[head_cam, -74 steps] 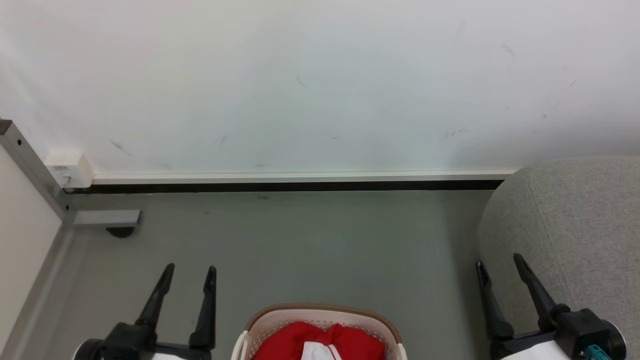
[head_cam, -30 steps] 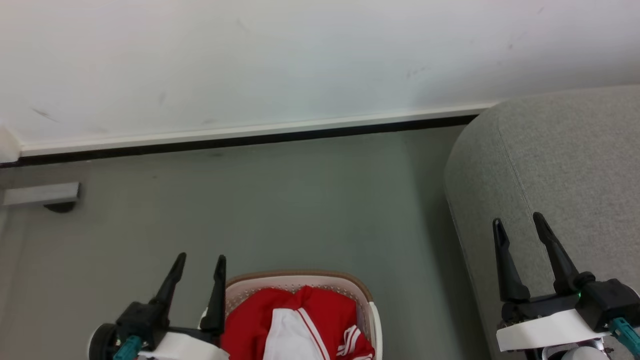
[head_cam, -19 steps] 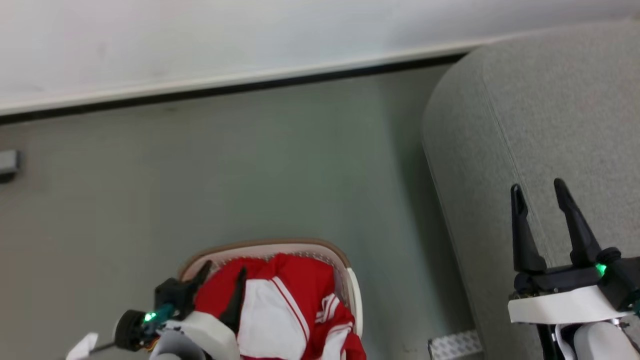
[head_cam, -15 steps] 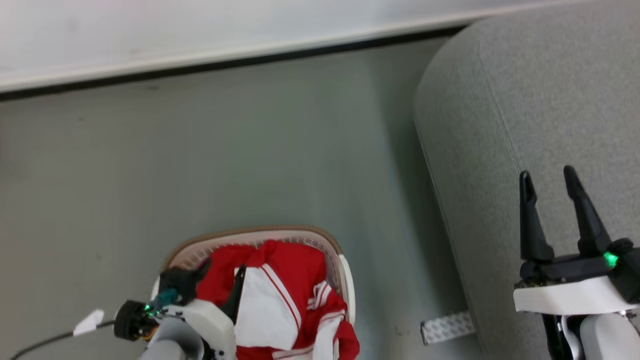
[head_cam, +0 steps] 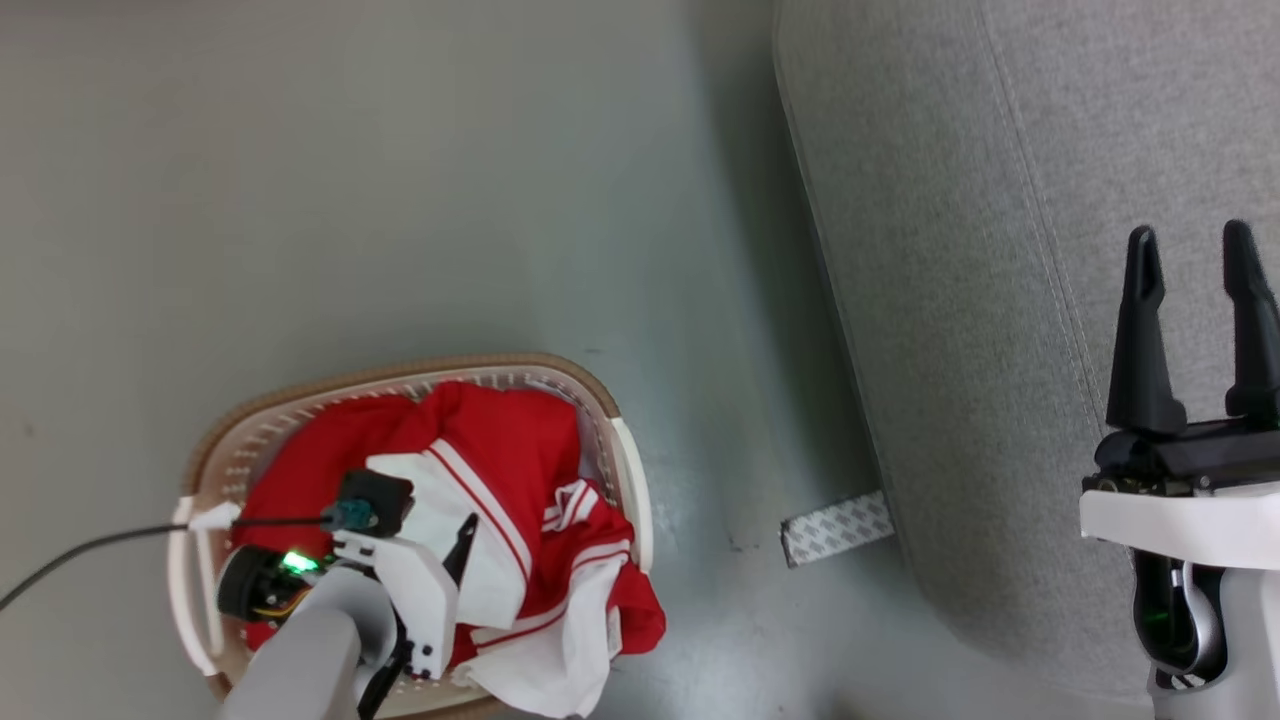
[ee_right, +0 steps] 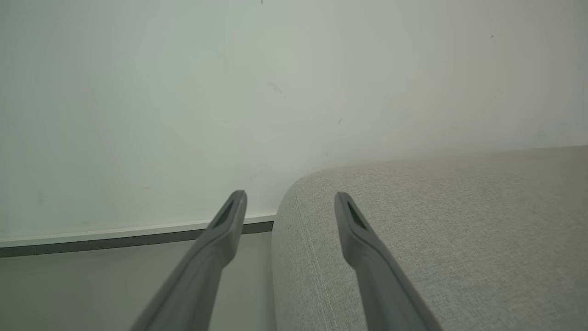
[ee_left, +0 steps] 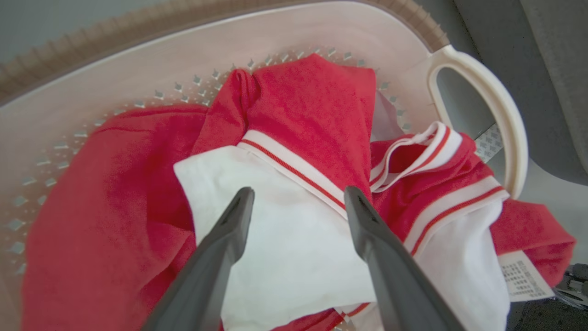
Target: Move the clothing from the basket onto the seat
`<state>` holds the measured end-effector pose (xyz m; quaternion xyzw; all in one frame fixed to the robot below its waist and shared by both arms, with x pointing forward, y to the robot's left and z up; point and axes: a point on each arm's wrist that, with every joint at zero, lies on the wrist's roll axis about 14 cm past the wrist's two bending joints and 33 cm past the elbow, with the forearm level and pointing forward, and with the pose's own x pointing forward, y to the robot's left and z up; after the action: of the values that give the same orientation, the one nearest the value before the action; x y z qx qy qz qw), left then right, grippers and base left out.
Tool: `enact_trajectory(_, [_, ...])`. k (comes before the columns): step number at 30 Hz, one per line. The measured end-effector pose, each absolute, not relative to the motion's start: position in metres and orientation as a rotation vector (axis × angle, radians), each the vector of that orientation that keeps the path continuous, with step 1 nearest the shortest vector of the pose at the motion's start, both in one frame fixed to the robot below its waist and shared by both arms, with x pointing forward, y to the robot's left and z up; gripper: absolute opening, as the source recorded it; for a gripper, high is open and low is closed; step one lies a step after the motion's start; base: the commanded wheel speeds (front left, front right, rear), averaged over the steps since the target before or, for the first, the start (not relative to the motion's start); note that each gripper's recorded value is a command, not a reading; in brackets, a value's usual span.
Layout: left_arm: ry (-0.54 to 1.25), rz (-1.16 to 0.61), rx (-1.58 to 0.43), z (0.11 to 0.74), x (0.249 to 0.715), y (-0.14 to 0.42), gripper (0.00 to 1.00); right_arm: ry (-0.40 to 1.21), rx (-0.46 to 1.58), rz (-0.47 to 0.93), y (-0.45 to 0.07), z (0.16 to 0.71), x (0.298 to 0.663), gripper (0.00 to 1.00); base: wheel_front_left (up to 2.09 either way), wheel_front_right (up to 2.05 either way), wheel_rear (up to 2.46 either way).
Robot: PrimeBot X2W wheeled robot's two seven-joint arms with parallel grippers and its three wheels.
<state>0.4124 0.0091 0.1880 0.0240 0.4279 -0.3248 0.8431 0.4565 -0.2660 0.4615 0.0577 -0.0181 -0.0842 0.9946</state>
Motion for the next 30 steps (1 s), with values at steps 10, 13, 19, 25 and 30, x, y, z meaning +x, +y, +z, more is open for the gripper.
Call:
enact_trajectory(10, [1.132, -0.827, 0.077, 0.137, 0.38, -0.018, 1.0, 0.005, 0.082, -0.22, -0.286, 0.443, 0.458, 1.0, 0.0, 0.0, 0.0])
enact_trajectory(13, [1.184, -0.858, 0.084, 0.128, 0.375, -0.023, 1.0, 0.024, 0.075, -0.234, -0.291, 0.437, 0.456, 1.0, 0.0, 0.0, 0.0])
enact_trajectory(19, [1.217, -0.915, 0.089, 0.117, 0.374, -0.037, 1.0, 0.053, 0.068, -0.227, -0.289, 0.424, 0.458, 1.0, 0.12, 0.12, 0.12])
enact_trajectory(25, [1.217, -0.9, 0.082, 0.113, 0.381, -0.031, 0.39, 0.077, 0.083, -0.196, -0.277, 0.409, 0.465, 1.0, 0.03, 0.03, 0.03])
enact_trajectory(30, [1.209, -0.902, 0.09, 0.115, 0.382, -0.029, 0.0, 0.076, 0.091, -0.188, -0.274, 0.409, 0.466, 1.0, 0.0, 0.0, 0.0])
